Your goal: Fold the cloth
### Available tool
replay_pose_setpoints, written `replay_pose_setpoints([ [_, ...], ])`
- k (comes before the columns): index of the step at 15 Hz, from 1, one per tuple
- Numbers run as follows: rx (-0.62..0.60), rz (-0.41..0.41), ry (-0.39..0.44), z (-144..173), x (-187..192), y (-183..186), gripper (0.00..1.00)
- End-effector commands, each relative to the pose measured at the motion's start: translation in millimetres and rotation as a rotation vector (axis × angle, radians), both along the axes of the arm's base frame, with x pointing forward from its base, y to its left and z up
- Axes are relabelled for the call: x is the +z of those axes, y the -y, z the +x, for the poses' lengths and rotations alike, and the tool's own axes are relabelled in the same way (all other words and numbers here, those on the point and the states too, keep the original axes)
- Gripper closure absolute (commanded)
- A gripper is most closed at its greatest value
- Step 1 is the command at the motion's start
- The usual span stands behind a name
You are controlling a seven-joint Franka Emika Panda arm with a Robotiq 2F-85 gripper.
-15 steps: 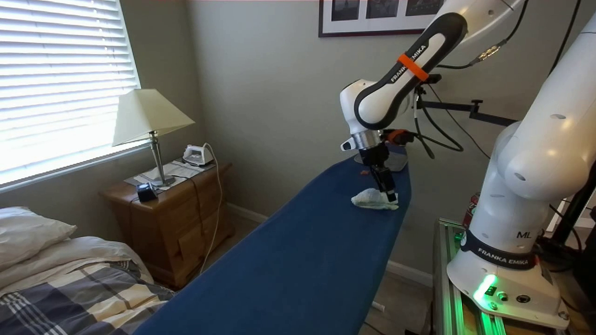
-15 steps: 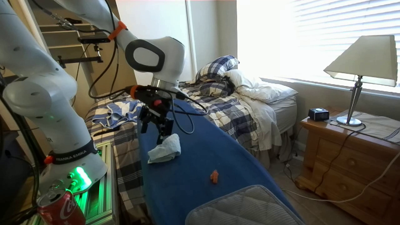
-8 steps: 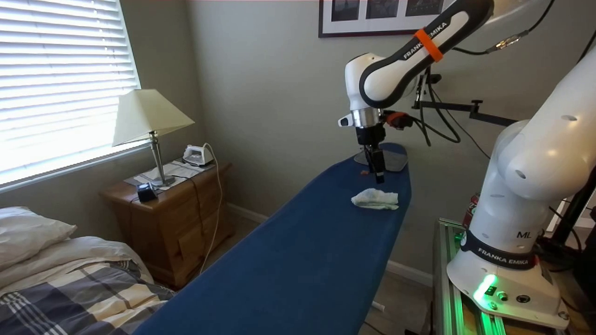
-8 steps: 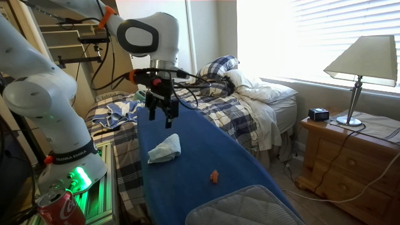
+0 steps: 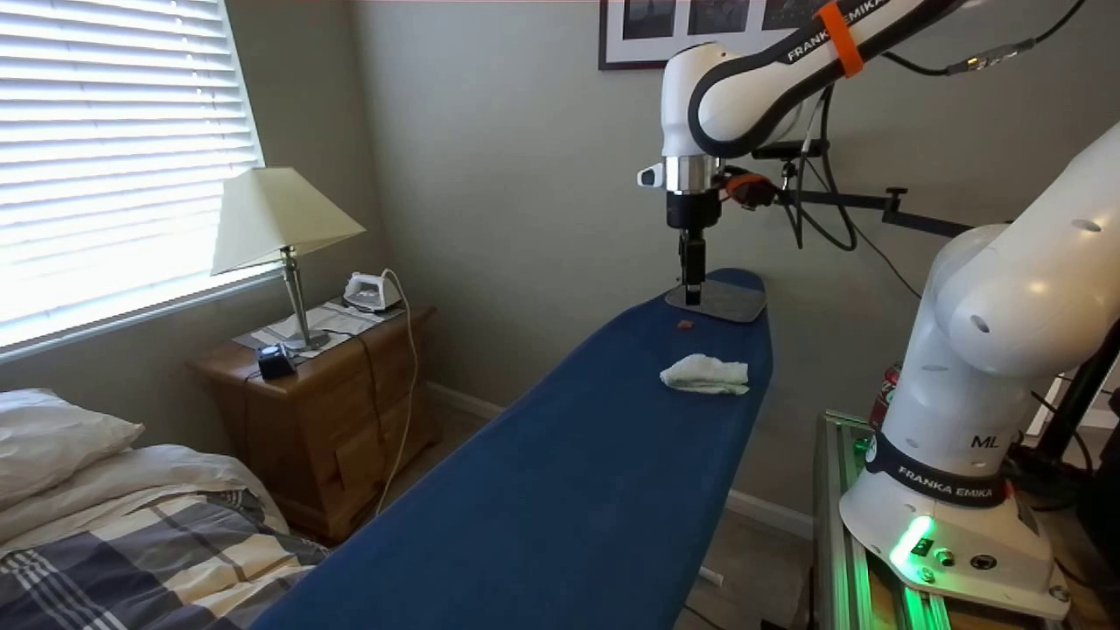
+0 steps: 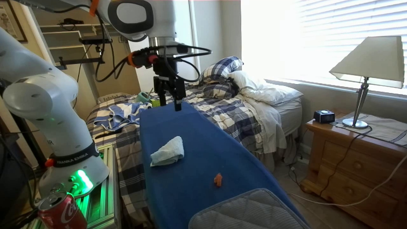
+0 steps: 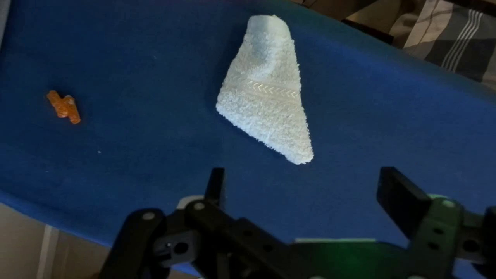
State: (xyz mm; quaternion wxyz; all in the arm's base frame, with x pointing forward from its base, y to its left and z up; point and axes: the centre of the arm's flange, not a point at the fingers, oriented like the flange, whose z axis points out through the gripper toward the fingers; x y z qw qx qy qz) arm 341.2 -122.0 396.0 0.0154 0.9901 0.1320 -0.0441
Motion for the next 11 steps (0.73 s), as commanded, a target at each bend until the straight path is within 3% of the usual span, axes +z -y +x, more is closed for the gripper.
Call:
replay_pose_setpoints([
  [1,-0.067,-0.014,0.036,2.2,18.2,-6.8,0.0],
  [11,-0.078,-0.022,0.038,4.6,14.9,-3.4,0.0],
])
